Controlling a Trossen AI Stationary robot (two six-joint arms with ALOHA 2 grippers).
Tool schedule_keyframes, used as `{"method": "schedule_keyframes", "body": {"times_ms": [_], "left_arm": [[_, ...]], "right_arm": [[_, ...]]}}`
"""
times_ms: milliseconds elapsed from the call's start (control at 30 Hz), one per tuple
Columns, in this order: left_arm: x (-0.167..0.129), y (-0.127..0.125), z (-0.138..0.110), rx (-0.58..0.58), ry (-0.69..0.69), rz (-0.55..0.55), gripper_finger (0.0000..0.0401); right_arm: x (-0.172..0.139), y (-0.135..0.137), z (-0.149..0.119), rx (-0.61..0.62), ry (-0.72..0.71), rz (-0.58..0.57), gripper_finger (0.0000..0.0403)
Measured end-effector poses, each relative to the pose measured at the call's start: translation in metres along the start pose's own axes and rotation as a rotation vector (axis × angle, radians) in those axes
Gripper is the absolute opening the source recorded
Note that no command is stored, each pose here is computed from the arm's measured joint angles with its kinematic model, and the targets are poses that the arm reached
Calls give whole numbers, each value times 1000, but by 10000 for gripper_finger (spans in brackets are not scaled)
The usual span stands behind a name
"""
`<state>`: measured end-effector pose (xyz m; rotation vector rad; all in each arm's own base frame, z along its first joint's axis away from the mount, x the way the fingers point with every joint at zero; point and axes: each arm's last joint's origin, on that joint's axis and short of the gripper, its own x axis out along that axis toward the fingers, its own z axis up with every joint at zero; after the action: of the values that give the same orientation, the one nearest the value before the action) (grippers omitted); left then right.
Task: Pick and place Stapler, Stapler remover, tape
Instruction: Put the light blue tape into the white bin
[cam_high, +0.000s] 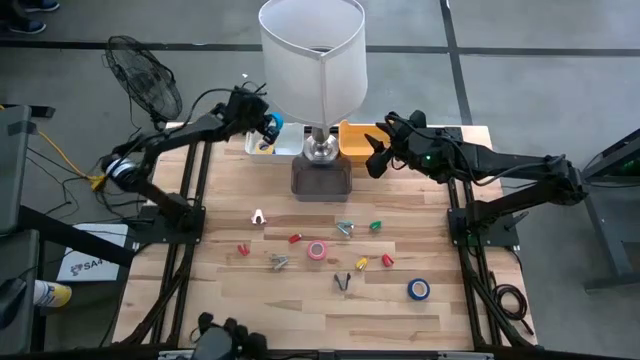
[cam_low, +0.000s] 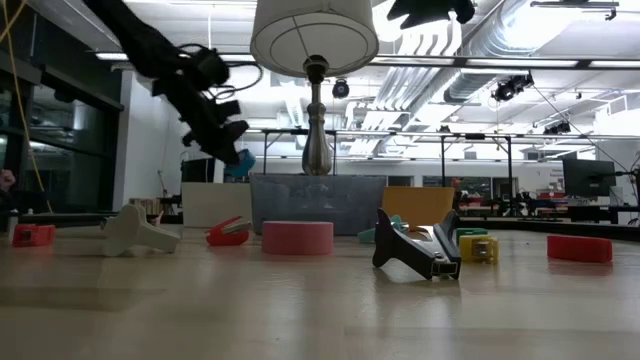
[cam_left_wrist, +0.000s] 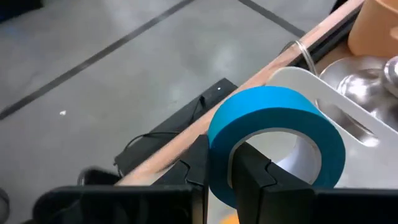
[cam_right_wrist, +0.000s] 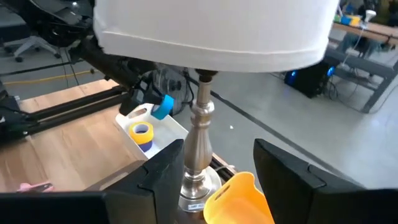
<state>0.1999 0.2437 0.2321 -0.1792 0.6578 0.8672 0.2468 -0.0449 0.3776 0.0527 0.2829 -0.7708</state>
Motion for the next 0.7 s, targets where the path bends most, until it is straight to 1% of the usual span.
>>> {"method": "schedule_keyframes", "body": {"times_ms": [67, 200, 300, 400, 533, 600, 700], "left_arm": [[8, 0, 7, 59, 45, -11, 33], [21, -2, 19, 196, 117, -78, 33], [30, -5, 23, 239, 180, -99, 33], [40, -6, 21, 217, 241, -115, 33], [49, -7, 14, 140, 316, -136, 33], [50, -8, 11, 109, 336, -139, 33], [50, -8, 13, 83, 326, -151, 33]], "right_arm": [[0, -1, -1, 12, 13, -5, 185], [1, -2, -4, 28, 33, -12, 184], [1, -2, -5, 27, 43, -15, 185], [1, -2, -5, 31, 49, -16, 185], [1, -3, -6, 35, 52, -20, 184], [1, -3, -6, 35, 52, -20, 185], [1, -3, -6, 36, 52, -19, 184]]}}
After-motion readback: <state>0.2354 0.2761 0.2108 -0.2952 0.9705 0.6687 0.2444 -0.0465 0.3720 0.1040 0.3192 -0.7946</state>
